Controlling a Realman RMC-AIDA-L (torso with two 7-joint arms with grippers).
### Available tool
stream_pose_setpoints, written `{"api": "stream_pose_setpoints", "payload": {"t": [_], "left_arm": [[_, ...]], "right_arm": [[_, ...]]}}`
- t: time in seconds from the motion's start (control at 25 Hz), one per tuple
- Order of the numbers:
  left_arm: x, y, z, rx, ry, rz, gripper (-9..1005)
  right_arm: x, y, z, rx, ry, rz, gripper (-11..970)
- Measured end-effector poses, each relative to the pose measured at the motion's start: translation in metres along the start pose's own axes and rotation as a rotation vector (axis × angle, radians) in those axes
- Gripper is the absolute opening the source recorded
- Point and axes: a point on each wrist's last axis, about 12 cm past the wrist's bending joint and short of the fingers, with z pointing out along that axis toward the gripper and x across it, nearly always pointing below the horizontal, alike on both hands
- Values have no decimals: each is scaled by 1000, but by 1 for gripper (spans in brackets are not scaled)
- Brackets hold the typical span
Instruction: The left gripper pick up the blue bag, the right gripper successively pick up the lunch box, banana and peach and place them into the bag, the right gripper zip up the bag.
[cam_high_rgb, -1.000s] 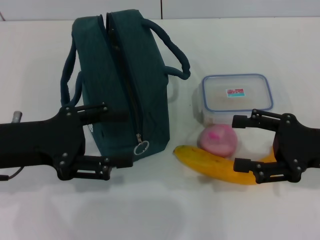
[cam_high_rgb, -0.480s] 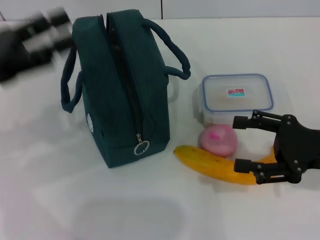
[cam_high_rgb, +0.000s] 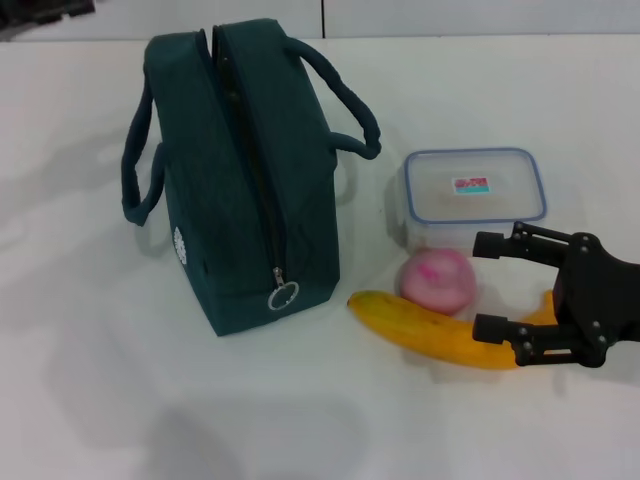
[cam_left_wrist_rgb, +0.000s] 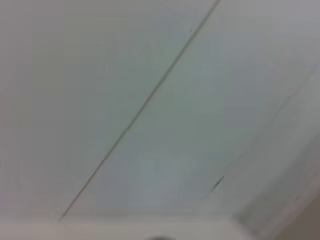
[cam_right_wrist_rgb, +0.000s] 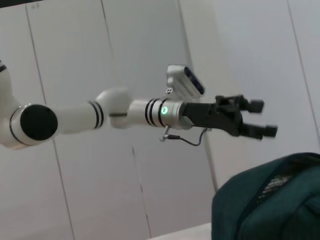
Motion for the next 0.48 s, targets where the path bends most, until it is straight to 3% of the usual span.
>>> {"api": "stream_pose_setpoints", "payload": {"t": [0.16, 0.36, 0.48], "left_arm": [[-11, -10, 12, -124, 173, -17, 889], [-5, -30, 31, -121, 314, 5, 889], [0, -34, 37, -150, 353, -8, 888]], "right_arm": [[5, 0, 1, 15, 8, 19, 862], [6, 1, -1, 29, 8, 26, 862], [7, 1, -2, 36, 5, 28, 862]]}}
